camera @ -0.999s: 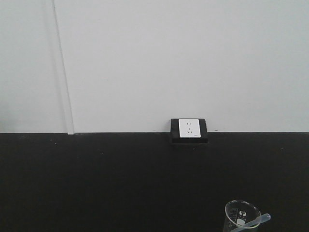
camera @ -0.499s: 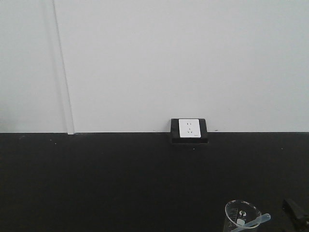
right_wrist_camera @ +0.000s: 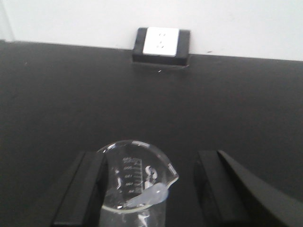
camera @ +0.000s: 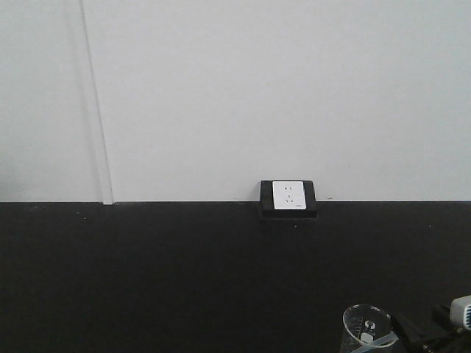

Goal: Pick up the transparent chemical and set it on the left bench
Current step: 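Grasp the dropper pipette bulb with the right gripper and lift it out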

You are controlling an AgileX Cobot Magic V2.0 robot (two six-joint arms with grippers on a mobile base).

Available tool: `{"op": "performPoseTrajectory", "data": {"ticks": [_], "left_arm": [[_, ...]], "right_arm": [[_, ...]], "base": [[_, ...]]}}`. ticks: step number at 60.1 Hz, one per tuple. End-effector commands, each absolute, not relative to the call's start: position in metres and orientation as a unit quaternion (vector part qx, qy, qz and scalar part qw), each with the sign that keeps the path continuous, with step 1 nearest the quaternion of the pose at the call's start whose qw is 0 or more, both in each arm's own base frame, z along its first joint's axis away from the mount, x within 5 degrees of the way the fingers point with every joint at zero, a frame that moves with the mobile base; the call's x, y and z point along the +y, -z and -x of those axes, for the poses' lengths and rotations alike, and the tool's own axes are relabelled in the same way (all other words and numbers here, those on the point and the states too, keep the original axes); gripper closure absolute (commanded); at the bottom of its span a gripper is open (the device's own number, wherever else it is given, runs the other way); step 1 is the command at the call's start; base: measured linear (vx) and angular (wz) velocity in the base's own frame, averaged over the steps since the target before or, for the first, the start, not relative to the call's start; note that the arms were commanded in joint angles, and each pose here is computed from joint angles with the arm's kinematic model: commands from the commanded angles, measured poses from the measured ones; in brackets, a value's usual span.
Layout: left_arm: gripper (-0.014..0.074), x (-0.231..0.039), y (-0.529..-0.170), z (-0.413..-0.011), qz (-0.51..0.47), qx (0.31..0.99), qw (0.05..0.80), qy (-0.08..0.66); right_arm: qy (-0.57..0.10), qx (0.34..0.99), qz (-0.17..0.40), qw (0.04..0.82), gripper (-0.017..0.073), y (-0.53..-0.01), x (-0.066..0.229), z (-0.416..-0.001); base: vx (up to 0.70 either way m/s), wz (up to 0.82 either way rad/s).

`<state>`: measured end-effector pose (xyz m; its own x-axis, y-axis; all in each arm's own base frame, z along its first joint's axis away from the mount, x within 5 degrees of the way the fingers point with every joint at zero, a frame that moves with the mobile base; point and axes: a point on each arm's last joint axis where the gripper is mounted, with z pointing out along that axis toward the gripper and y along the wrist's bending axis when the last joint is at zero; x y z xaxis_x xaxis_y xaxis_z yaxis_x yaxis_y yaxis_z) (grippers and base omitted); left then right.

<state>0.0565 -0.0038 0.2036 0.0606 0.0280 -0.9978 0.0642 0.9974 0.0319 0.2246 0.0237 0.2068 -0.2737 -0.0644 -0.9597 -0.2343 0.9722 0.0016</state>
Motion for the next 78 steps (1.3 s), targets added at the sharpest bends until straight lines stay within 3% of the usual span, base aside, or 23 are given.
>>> {"op": "performPoseTrajectory", "data": {"ticks": [1,20,56,73,78], "left_arm": [[0.0597,-0.004,-0.206,-0.055,-0.029,0.655,0.755,0.016],[0.0597,-0.004,-0.206,-0.055,-0.029,0.655,0.755,0.016],[0.0597,-0.004,-0.206,-0.055,-0.029,0.655,0.755,0.016],[0.0597,-0.004,-0.206,-0.055,-0.029,0.655,0.755,0.016],[0.0597,-0.004,-0.206,-0.055,-0.029,0.655,0.755,0.016]], "right_arm": [[-0.082,0.761,0.110,0.634,0.0088,-0.217,0.027,-0.235],[-0.104,0.766,0.109,0.625,0.0146,-0.192,0.030,-0.249],[-0.112,0.741,0.115,0.653,0.0568,-0.200,0.032,-0.247],[-0.076,0.719,0.107,0.682,0.0566,-0.249,0.025,-0.210],[-0.061,0.739,0.094,0.665,0.0567,-0.253,0.021,-0.190]], "base": [[0.00,0.00],[0.00,0.00],[0.00,0.00],[0.00,0.00],[0.00,0.00]]}}
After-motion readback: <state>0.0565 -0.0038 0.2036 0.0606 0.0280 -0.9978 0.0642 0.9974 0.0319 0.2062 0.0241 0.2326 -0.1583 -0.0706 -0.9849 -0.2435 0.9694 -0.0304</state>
